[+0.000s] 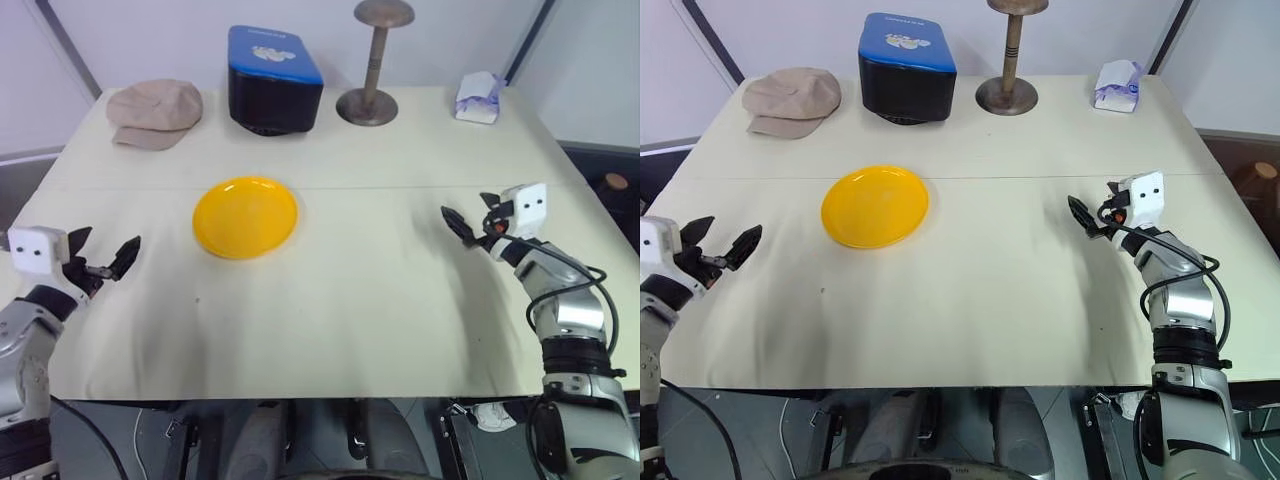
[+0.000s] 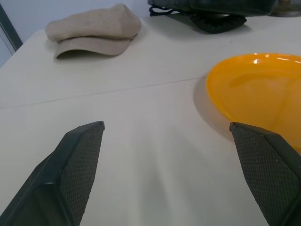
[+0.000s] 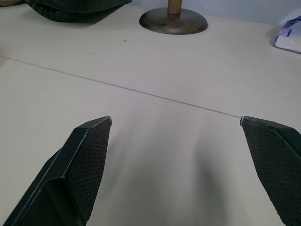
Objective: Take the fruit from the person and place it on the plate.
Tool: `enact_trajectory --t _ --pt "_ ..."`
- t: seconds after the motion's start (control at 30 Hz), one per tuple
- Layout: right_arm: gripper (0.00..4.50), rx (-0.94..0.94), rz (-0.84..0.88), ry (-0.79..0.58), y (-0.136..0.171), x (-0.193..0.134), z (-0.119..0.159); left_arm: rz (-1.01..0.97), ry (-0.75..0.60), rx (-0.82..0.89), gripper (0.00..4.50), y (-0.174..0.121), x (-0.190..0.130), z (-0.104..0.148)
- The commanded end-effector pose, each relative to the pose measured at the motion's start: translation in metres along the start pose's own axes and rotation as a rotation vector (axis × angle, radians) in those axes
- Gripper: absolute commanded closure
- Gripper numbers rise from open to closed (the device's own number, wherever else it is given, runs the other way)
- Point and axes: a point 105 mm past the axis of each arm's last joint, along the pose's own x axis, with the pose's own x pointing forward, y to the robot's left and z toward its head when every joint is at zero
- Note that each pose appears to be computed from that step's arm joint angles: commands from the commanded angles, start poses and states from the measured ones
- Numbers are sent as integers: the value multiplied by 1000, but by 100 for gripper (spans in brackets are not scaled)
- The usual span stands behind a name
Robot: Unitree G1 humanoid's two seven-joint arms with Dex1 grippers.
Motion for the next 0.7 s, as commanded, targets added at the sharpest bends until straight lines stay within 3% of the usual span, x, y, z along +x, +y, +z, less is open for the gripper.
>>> enact_trajectory --t 0.03,0.7 --pt "1 -19 -1 -54 -2 1 15 -11 -41 24 0 -1 -2 14" --pt "1 -17 -3 -56 -3 2 11 2 -53 33 0 -1 1 18"
